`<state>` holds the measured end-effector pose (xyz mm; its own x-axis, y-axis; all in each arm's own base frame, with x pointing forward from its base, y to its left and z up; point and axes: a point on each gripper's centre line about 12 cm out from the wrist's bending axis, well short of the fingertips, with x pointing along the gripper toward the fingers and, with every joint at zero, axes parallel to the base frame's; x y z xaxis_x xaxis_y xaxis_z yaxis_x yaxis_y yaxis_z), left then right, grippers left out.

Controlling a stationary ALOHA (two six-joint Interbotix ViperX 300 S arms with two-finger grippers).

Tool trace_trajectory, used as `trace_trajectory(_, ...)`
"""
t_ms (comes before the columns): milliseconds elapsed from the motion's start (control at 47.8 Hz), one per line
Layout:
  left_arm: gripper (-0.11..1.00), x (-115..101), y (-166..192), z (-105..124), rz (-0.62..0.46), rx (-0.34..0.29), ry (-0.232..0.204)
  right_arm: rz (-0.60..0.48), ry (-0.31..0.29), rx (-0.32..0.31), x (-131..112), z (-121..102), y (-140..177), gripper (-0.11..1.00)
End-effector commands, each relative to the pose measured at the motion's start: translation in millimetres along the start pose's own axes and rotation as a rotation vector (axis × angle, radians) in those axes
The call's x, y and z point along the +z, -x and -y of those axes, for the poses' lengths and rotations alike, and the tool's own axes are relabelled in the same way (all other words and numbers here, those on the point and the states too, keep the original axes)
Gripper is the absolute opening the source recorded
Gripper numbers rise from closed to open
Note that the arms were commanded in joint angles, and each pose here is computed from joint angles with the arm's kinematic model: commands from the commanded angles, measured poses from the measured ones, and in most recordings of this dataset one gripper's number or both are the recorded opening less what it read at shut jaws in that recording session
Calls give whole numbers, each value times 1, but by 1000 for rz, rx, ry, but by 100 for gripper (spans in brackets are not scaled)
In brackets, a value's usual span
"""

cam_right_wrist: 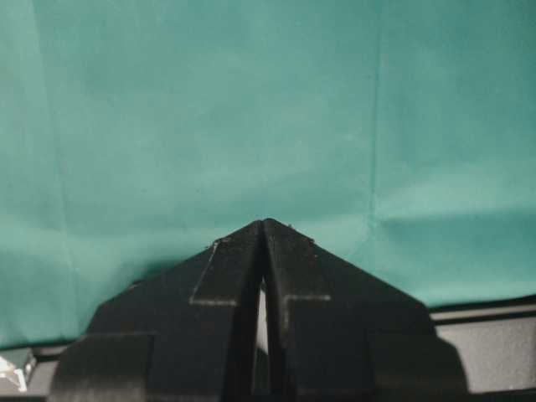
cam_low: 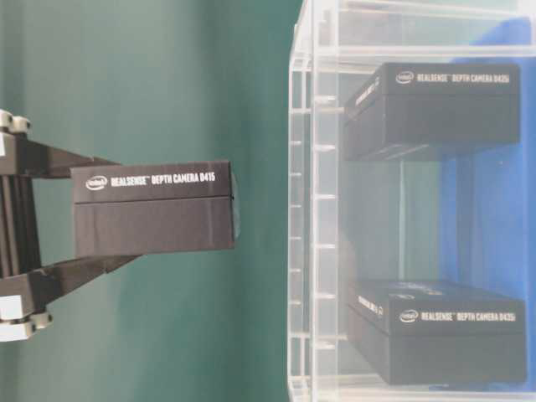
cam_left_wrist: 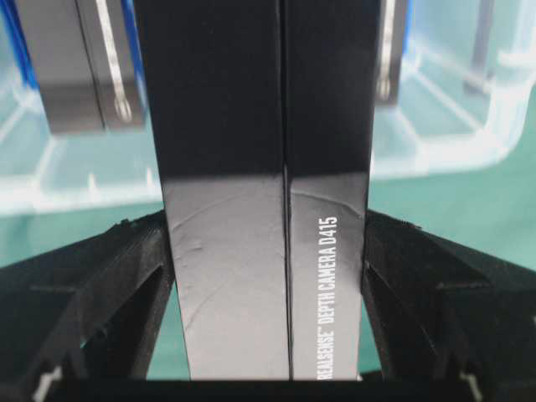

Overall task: Take the box out of the case with the left arm.
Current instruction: 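Lift the held box up and out over the case front wall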

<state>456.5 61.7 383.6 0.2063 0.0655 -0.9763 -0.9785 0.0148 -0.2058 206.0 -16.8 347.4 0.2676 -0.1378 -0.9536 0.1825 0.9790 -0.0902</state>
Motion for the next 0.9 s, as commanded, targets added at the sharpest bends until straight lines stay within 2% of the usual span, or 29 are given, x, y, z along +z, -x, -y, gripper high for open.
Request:
trace_trajectory(0,62,-16,35,-8,1,-72,-11,29,-2,3,4,0,8,3)
trace_trajectory(628,62,-134,41,-9,-74,-78,33,29,-1,3,4,0,8,3)
trace_trajectory(775,62,-151,45,-11,-86,-83,48,27,-1,3,4,0,8,3)
trace_trajectory(879,62,-153,44,-12,-88,-80,51,27,-1,3,4,0,8,3)
